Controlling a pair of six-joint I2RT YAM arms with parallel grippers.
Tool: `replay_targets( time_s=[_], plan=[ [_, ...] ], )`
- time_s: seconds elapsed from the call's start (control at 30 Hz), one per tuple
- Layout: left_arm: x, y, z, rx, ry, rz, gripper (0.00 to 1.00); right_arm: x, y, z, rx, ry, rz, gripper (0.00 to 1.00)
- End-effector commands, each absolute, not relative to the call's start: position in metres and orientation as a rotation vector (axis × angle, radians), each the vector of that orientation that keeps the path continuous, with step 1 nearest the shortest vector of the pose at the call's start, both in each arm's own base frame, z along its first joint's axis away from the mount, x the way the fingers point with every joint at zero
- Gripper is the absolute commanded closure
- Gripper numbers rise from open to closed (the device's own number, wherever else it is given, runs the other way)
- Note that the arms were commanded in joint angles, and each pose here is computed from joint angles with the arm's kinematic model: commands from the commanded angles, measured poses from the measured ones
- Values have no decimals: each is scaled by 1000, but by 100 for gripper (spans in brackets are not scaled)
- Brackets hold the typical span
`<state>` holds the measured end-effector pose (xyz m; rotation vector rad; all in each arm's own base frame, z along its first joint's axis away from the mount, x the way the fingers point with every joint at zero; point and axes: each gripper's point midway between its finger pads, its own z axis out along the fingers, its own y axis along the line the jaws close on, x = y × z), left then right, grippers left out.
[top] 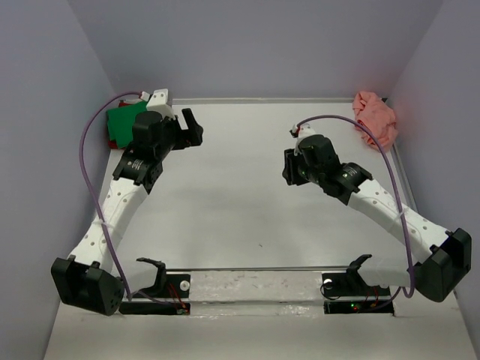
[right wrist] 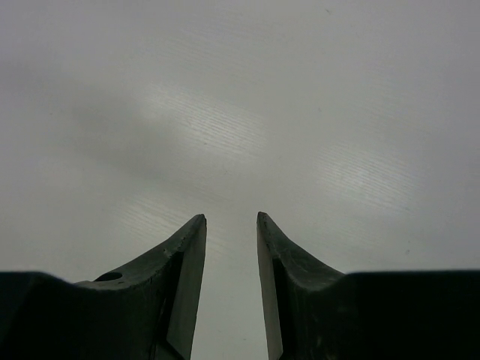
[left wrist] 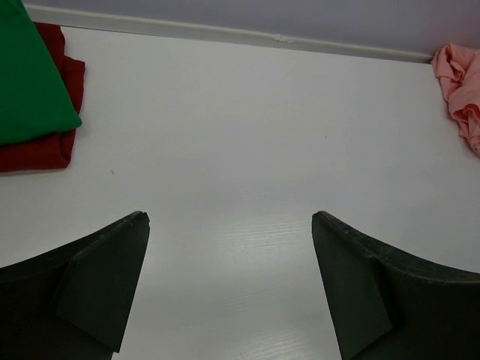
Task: Fold and stack the t-shirts
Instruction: Reset both grippers
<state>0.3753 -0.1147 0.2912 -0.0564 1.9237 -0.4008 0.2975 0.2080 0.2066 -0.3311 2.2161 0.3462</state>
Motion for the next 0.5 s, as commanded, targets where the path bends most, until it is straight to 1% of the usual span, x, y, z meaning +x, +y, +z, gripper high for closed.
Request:
replay_targets(
  time_s=[0.0,0.13,0.47],
  plan=[
    [365,-118,312,-61,1833,-421,1,294,201,216,-285,2168,343,61],
    [364,-104,301,-95,1839,-321,1,291,198,218,-271,2165,341,60],
    [375,-110,270,-107,1935,-297,1,292,200,208,-282,2201,328,60]
  ],
)
